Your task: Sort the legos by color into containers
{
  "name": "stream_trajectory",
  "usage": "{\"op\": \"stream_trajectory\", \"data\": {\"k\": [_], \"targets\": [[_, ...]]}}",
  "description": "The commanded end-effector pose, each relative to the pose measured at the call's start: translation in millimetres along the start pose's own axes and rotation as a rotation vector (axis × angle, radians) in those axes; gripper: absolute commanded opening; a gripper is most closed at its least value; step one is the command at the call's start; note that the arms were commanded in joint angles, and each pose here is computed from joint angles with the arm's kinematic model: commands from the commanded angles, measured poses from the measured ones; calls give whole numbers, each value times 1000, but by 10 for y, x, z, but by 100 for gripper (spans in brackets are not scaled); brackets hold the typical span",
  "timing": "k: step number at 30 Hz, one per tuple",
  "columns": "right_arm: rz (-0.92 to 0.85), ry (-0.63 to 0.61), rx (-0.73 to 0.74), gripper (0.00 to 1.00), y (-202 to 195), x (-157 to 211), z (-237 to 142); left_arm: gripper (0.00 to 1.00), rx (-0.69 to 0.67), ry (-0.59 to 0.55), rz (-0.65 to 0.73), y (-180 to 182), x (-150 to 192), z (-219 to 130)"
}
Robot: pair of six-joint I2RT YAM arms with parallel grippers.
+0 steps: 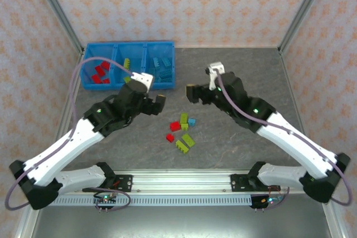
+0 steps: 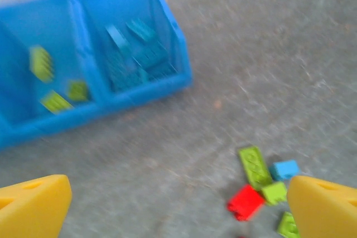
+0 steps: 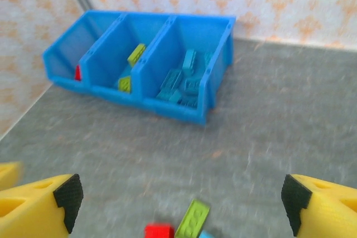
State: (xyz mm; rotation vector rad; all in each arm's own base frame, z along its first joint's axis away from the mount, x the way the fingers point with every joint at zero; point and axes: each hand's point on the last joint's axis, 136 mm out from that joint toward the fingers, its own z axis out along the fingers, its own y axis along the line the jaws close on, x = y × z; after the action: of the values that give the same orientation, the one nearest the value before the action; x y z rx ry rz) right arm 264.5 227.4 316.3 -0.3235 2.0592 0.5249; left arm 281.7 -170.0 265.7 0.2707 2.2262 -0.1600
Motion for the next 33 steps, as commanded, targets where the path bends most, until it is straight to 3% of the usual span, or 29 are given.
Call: {"op": "stream_trajectory", "data": {"k": [1, 3, 6, 14, 17, 28, 33], "targets": [[103, 184, -42, 95, -48, 624, -108, 100, 61, 201, -226, -227, 472, 323], [149, 202, -31, 95, -107, 738, -178, 100, 44, 283, -346, -324, 688, 547], [168, 219, 0, 95, -179, 838, -185, 100, 28, 369, -380, -486, 1036, 790], [169, 243, 44, 96, -225, 917, -26, 82, 45, 526, -183, -631, 1808, 996], [165, 263, 51, 96, -217, 937, 25, 71, 54, 560, -150, -663, 1899, 1038], [180, 286, 73, 96, -251, 1009, 45, 54, 77, 663, -98, -779, 2128, 1198], [178, 298, 75, 96, -249, 1033, 65, 38, 71, 667, -107, -766, 2167, 1204]]}}
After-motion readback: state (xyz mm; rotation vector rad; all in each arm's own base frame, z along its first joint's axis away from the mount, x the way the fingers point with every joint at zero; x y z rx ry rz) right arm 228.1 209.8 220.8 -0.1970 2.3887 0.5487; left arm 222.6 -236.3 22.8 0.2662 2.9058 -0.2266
